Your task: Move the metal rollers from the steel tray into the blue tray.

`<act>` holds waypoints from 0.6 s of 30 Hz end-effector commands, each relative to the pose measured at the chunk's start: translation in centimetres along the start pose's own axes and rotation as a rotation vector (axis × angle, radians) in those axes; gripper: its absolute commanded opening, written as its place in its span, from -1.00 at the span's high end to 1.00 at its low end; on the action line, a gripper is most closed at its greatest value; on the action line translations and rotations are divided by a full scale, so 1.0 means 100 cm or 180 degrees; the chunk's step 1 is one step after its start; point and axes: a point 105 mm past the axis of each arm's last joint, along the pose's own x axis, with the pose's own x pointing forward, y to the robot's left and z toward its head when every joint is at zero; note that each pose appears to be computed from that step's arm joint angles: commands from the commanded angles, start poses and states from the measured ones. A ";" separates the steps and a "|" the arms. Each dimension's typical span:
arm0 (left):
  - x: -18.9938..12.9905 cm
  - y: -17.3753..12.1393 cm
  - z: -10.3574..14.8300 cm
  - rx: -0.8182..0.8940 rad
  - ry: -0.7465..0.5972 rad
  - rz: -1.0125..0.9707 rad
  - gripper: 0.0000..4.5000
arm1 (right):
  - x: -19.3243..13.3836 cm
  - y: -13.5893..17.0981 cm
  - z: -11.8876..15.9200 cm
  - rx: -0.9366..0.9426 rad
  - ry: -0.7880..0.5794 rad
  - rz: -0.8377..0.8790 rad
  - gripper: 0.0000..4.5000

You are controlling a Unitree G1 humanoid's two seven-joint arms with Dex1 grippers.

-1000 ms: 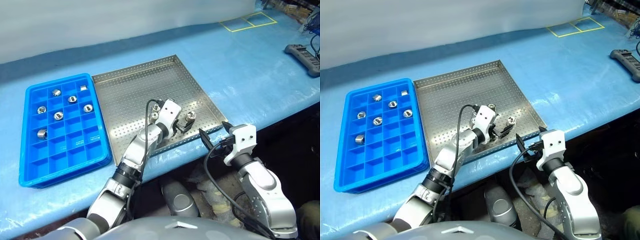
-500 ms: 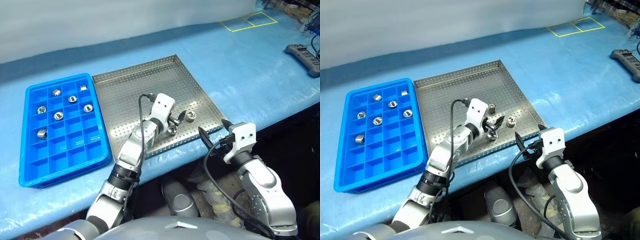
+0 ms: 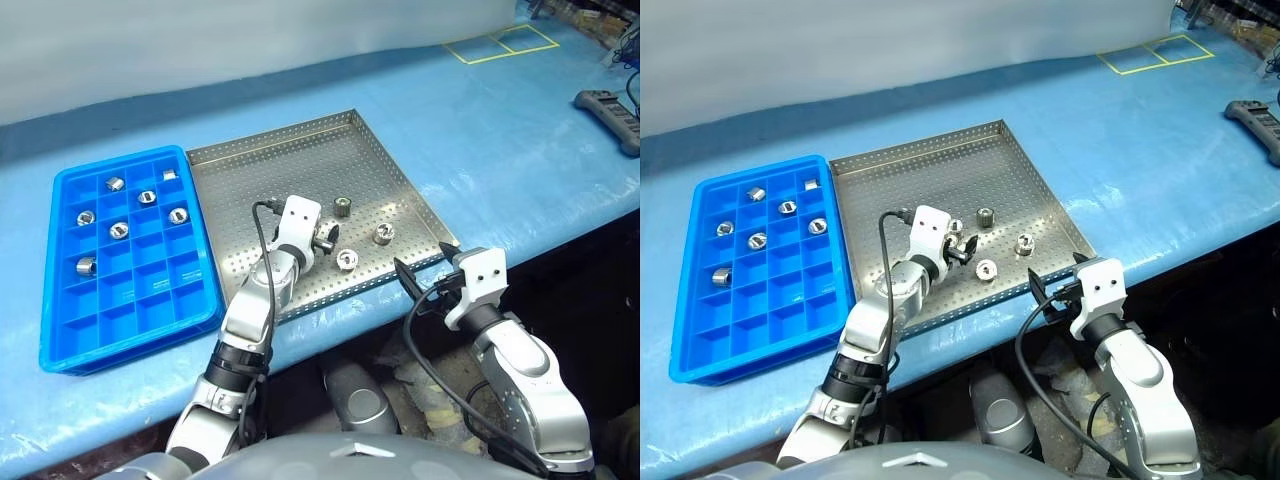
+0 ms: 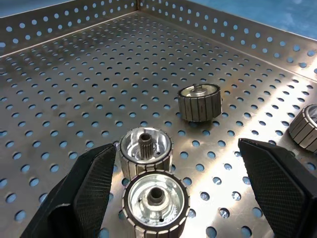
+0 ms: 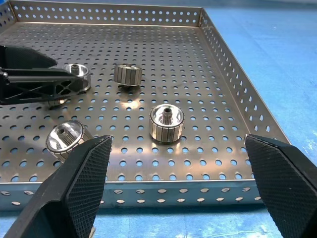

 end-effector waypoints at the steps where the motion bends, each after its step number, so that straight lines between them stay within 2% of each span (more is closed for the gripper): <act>1: 0.000 -0.010 0.000 -0.0099 0.0023 -0.0076 -0.92 | 0.000 0.000 0.007 -0.0059 -0.0088 0.0025 -1.00; 6: 0.002 -0.007 -0.017 -0.0119 0.0253 -0.0076 -0.92 | 0.000 0.000 0.006 -0.0050 -0.0078 0.0030 -1.00; 9: 0.002 -0.005 -0.019 -0.0136 0.0279 -0.0084 -0.67 | 0.001 0.002 0.006 -0.0046 -0.0080 0.0042 -1.00; 15: 0.003 -0.003 -0.011 -0.0096 0.0157 -0.0052 0.21 | 0.002 0.002 0.005 -0.0050 -0.0072 0.0054 -1.00; 18: 0.002 -0.005 -0.007 -0.0076 0.0075 -0.0127 0.23 | 0.002 0.002 0.006 -0.0054 -0.0081 0.0059 -1.00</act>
